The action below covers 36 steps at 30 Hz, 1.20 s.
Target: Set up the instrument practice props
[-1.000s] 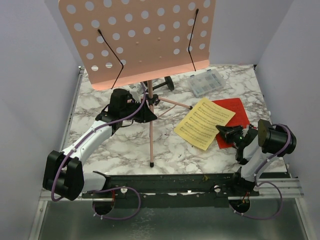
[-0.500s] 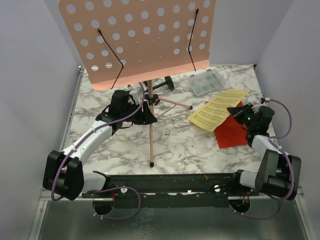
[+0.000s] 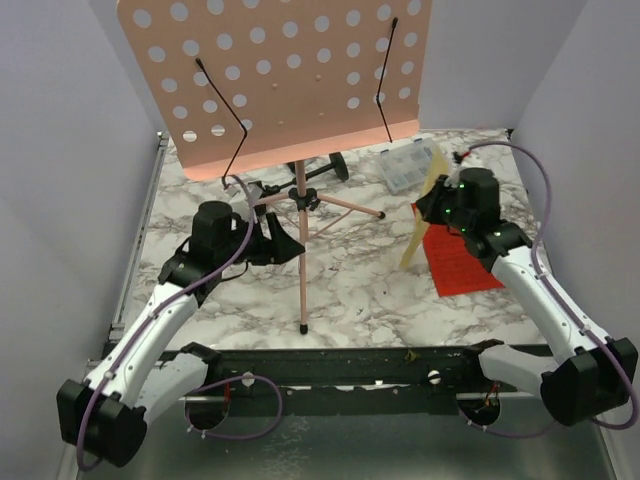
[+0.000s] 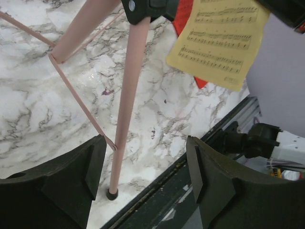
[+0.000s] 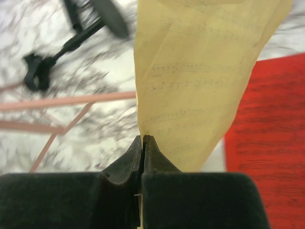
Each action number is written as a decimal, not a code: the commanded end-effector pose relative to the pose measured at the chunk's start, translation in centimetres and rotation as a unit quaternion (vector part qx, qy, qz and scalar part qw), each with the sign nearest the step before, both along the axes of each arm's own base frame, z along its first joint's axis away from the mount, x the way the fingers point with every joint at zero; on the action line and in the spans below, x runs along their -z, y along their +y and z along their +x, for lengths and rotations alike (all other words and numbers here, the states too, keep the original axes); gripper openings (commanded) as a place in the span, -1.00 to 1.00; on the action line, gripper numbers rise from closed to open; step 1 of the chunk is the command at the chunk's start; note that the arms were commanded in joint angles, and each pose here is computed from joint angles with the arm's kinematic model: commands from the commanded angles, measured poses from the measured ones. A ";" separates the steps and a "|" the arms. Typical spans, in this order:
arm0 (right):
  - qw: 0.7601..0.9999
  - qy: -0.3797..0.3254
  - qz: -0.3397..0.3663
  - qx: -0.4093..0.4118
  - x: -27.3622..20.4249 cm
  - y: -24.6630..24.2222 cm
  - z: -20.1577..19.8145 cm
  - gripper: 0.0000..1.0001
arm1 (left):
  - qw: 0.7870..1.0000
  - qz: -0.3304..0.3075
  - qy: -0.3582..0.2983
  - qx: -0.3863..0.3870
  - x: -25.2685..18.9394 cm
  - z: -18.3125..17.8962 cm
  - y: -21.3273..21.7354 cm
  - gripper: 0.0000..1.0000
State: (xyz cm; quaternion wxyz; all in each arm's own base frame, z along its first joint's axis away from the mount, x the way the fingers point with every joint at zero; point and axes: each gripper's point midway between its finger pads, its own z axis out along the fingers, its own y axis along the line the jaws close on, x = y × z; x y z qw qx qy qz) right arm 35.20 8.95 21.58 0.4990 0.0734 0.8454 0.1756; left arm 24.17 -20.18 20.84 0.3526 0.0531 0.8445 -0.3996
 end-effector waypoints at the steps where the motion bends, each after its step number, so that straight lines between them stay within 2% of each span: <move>1: 0.987 0.079 -0.135 -0.035 2.7 3.5 -4.4 -0.99 | 0.996 -0.047 0.061 -0.045 0.4 -3.1 0.9 0.53; 4: 0.974 0.075 -0.141 -0.161 3.5 8.4 -7.9 -0.99 | 0.993 -0.083 0.064 -0.061 -0.2 -4.8 1.4 0.55; 7: 0.949 0.018 -0.069 -0.308 2.3 12.6 -12.0 -0.99 | 0.991 -0.103 0.055 -0.071 -0.9 -5.8 1.8 0.56; 8: 0.948 -0.006 -0.040 -0.314 1.3 12.9 -12.7 -0.99 | 0.990 -0.104 0.054 -0.075 -1.0 -5.9 2.0 0.57; 12: 0.968 -0.045 0.052 -0.241 -0.9 12.0 -13.0 -0.99 | 0.991 -0.100 0.050 -0.076 -1.3 -5.9 2.1 0.57; 16: 0.976 0.007 0.096 -0.195 -0.5 11.5 -11.6 -0.99 | 0.992 -0.092 0.044 -0.075 -1.6 -5.4 2.0 0.56; 20: 0.972 0.041 0.164 -0.164 0.1 8.5 -8.9 -0.99 | 0.993 -0.090 0.033 -0.061 -2.5 -5.3 1.8 0.57; 25: 0.959 0.101 0.241 -0.105 6.0 2.1 -6.5 -1.00 | 0.993 -0.094 0.025 -0.059 -3.1 -5.4 1.8 0.57; 32: 0.946 0.110 0.296 -0.071 10.2 0.9 -5.7 -0.99 | 0.994 -0.097 0.026 -0.048 -3.3 -5.7 1.6 0.57; 36: 0.935 0.128 0.328 -0.049 12.1 1.0 -5.5 -0.90 | 0.993 -0.103 0.025 -0.047 -3.5 -5.9 1.5 0.56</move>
